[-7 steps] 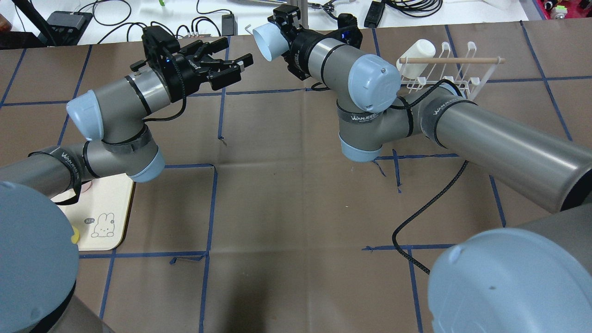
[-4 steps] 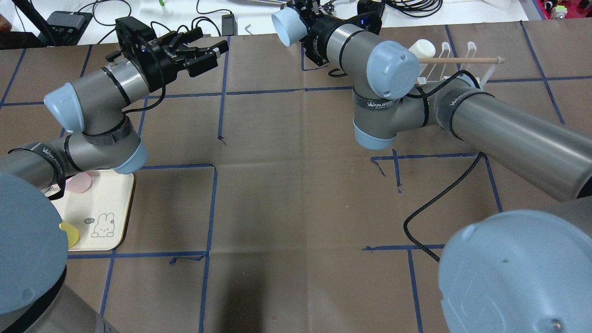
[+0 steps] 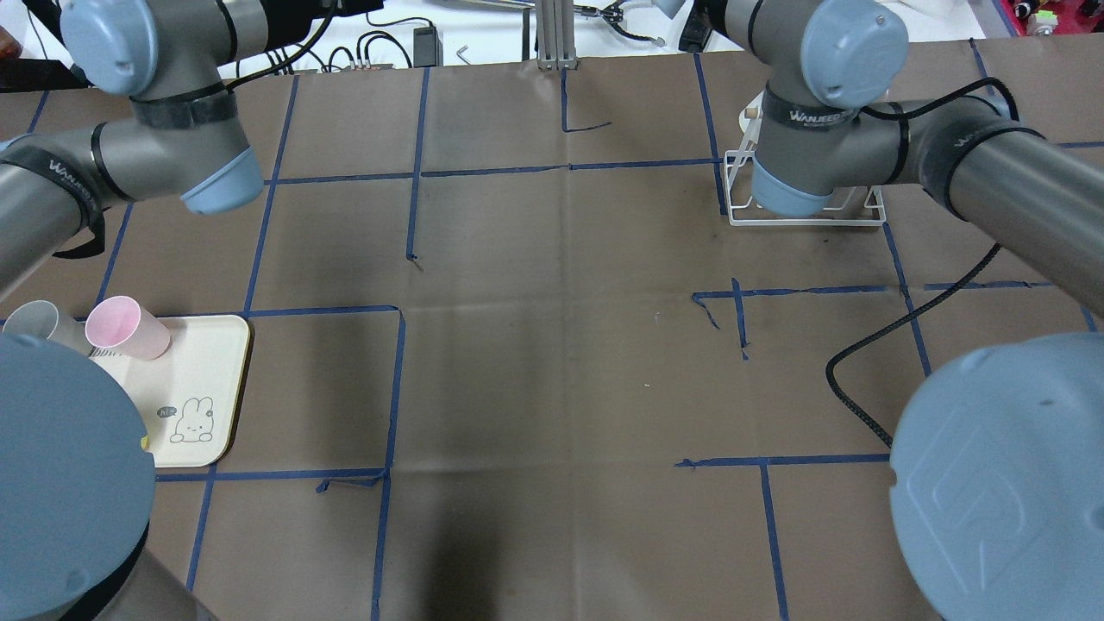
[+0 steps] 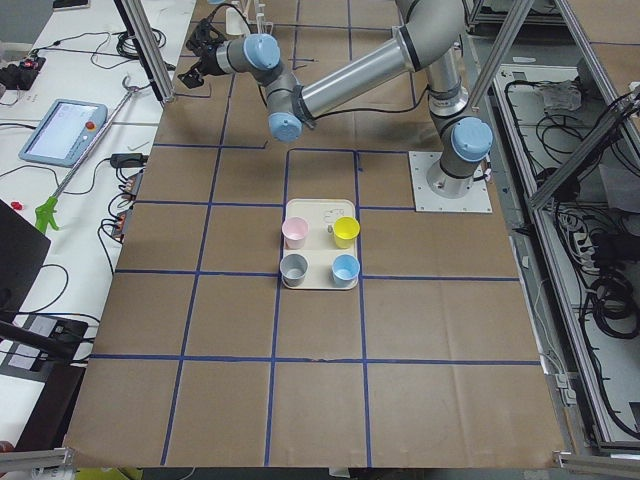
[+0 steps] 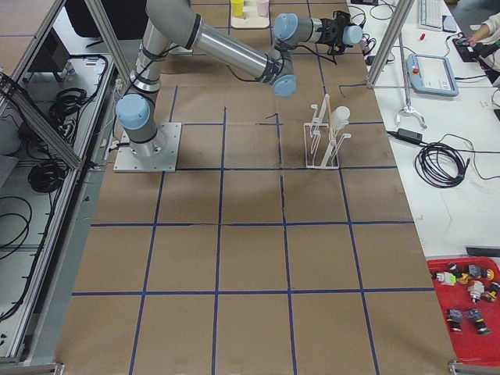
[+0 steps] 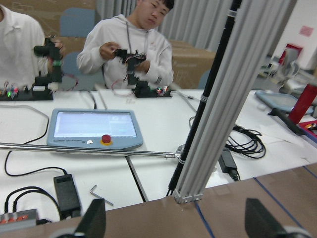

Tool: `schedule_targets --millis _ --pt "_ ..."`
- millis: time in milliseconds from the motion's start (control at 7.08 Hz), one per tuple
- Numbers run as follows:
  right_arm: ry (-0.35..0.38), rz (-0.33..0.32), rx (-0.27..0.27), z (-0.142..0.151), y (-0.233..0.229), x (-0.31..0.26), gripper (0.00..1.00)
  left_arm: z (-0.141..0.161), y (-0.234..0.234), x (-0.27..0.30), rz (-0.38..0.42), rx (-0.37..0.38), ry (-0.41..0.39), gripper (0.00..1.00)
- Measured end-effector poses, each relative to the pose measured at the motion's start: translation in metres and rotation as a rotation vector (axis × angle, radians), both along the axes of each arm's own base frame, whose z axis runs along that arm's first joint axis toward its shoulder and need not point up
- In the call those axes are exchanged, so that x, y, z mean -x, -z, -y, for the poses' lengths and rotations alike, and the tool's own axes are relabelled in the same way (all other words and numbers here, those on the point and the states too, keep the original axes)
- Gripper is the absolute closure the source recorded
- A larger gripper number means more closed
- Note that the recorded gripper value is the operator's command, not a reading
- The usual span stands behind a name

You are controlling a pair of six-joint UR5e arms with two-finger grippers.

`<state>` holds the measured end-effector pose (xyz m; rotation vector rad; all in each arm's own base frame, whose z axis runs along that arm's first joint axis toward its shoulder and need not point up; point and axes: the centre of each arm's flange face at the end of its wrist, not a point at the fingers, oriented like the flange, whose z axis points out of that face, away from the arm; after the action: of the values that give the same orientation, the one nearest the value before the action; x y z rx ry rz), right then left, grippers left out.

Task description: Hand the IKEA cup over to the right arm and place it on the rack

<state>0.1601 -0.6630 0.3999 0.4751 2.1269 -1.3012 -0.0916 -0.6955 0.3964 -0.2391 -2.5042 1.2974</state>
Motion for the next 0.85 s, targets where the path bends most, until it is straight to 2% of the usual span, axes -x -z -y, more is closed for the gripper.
schedule_targets --millis 141,283,424,565,848 --pt "-0.033 -0.194 0.034 0.007 0.0 0.026 0.91 -0.001 -0.003 0.017 0.061 -0.106 -0.047 0.02" --pt "-0.053 -0.356 0.032 0.016 0.006 0.059 0.91 -0.013 -0.01 0.027 0.12 -0.229 -0.084 0.02" --pt "-0.064 -0.48 0.01 0.025 0.014 0.097 0.91 -0.032 -0.021 0.028 0.158 -0.374 -0.102 0.02" --pt "-0.072 -0.571 -0.011 0.03 0.024 0.13 0.91 -0.056 -0.035 0.024 0.188 -0.524 -0.115 0.01" --pt "-0.092 -0.679 -0.061 0.036 0.045 0.18 0.91 -0.109 -0.065 0.014 0.265 -0.766 -0.143 0.01"
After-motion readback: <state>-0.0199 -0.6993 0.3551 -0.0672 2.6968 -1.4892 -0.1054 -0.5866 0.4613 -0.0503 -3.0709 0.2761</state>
